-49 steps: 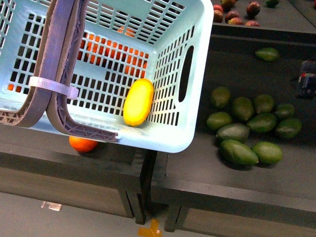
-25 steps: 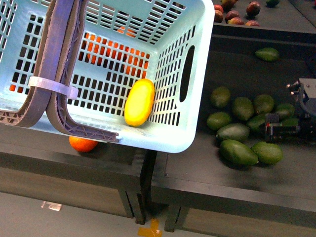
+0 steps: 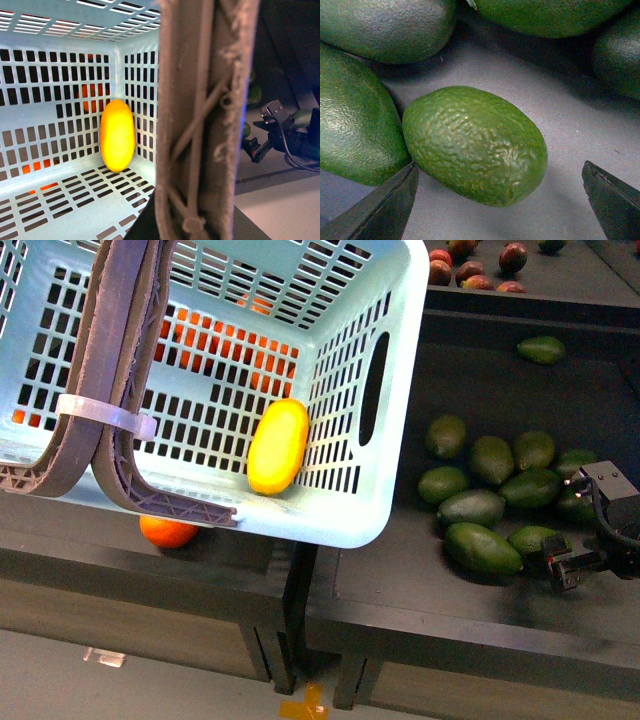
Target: Pick mango and avocado into basket
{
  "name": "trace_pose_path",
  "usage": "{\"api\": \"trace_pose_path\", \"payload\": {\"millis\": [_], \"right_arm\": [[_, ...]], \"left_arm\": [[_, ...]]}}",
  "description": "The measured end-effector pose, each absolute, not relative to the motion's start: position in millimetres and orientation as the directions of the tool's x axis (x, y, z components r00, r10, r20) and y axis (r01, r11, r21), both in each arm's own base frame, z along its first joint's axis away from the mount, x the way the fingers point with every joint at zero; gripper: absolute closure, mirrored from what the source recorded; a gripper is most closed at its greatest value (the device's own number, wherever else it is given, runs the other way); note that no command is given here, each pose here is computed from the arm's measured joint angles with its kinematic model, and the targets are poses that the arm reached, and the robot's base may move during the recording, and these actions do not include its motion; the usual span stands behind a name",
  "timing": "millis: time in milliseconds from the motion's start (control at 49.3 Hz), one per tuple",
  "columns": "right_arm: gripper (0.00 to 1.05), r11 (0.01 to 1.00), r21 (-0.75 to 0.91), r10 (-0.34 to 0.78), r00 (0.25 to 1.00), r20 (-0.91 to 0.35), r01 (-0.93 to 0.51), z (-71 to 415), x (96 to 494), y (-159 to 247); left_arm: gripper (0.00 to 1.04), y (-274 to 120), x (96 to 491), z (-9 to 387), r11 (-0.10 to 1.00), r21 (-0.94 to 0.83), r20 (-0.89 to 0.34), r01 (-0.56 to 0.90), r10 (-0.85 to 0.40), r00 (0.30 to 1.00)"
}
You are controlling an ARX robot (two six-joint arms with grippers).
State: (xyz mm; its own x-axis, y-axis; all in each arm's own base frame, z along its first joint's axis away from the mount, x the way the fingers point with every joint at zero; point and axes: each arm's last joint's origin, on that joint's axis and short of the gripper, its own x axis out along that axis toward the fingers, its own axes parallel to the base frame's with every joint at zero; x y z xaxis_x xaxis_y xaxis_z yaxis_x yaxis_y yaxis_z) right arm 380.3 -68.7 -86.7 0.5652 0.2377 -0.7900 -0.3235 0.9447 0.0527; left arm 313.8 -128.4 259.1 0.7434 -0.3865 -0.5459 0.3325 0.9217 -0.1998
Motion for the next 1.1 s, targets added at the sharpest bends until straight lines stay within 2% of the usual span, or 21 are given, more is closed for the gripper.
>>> {"api": "trace_pose_path", "payload": {"millis": [568, 1035, 1096], "right_arm": [[0.08, 0.954, 0.089, 0.258, 0.631, -0.732, -0.287, -104.3, 402.2, -51.4], [0.08, 0.964, 0.097, 0.238, 0.635, -0.735, -0.249, -113.2, 410.5, -51.5], [0.18, 0.966, 0.098, 0.233, 0.636, -0.735, -0.241, -114.3, 410.3, -51.8]], "left_arm": [[0.99, -128.4, 313.8, 259.1, 0.922, -0.2, -0.546, 0.332, -0.386, 0.743], [0.99, -128.4, 313.8, 259.1, 0.922, -0.2, -0.546, 0.333, -0.387, 0.743], [0.99, -128.5, 313.7, 259.1, 0.921, -0.2, -0.546, 0.333, -0.387, 0.743]]}}
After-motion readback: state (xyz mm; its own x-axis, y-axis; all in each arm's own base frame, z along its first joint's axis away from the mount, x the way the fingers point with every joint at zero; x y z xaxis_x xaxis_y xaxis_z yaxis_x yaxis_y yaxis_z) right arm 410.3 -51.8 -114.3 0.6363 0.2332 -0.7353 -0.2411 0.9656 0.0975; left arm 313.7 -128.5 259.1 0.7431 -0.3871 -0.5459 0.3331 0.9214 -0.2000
